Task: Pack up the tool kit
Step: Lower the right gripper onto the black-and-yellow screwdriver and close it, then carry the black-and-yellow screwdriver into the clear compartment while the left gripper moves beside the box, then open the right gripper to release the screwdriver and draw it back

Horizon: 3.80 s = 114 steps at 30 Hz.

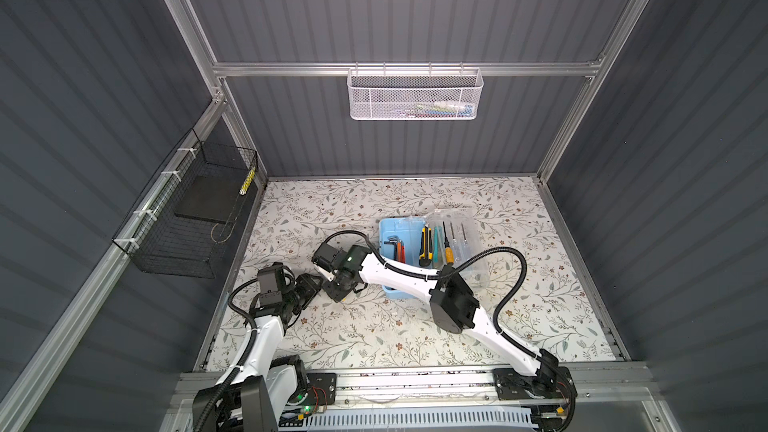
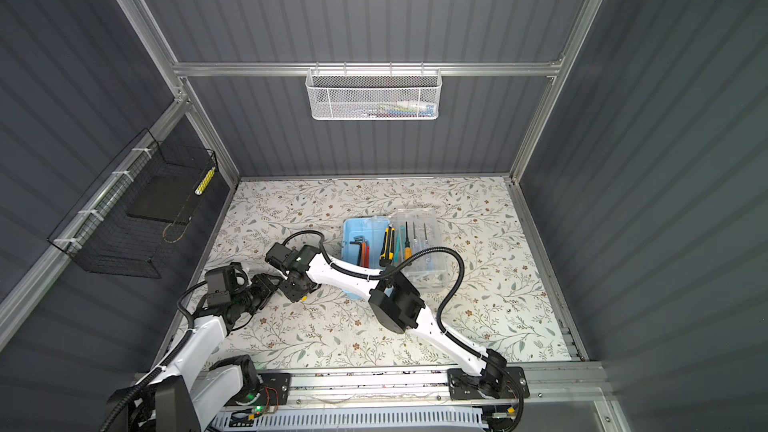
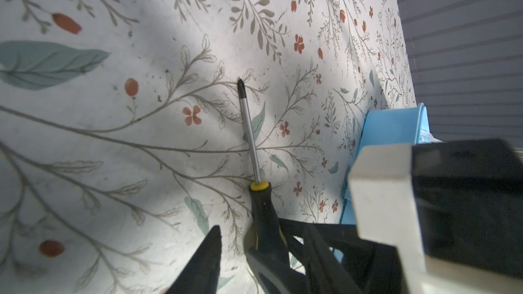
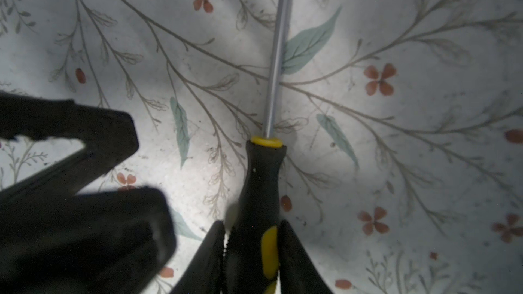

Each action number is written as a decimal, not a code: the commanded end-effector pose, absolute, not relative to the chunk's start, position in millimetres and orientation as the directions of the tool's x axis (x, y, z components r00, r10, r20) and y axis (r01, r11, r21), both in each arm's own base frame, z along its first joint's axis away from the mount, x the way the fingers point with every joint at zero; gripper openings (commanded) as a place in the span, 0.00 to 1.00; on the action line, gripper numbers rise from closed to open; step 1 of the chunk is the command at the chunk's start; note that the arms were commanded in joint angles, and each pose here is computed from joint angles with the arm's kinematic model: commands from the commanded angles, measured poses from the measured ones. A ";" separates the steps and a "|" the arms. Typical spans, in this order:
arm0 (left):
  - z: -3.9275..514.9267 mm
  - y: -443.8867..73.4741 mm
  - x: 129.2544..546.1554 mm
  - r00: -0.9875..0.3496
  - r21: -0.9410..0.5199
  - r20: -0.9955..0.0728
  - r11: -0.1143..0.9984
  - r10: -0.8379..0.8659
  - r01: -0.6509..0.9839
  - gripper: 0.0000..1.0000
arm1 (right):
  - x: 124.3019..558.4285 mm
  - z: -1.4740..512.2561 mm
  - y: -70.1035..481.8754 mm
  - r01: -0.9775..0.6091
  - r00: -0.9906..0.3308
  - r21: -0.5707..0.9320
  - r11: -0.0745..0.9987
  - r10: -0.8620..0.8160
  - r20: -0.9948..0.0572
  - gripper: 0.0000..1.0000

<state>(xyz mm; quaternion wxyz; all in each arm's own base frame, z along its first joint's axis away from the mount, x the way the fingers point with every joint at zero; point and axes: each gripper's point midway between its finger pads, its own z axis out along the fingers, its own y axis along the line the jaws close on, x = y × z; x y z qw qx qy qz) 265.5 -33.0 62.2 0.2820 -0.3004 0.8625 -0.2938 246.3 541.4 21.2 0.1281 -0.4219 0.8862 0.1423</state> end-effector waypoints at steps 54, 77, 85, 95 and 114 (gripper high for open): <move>138.3 -238.2 400.3 -0.810 -0.590 -0.542 0.788 -0.225 0.176 0.48 | 322.0 161.3 119.2 -0.049 -0.852 0.014 0.999 -0.034 -0.523 0.00; 121.5 -228.8 399.6 -0.819 -0.525 -0.542 0.837 -0.191 0.152 0.48 | 324.0 150.3 116.3 -0.043 -0.866 0.021 0.999 -0.027 -0.499 0.41; 121.2 -225.3 398.9 -0.813 -0.502 -0.554 0.851 -0.178 0.156 0.48 | 323.3 180.3 119.7 -0.060 -0.833 0.061 0.996 -0.016 -0.553 0.43; 122.1 -212.5 403.8 -0.793 -0.411 -0.595 0.898 -0.132 0.159 0.50 | 302.8 209.9 80.3 0.056 -0.698 0.231 0.971 0.203 -0.686 0.54; 87.4 -223.8 432.1 -0.816 -0.410 -0.569 0.896 -0.103 0.172 0.51 | 261.2 110.7 32.8 0.314 -0.683 0.498 0.808 0.556 -0.473 0.62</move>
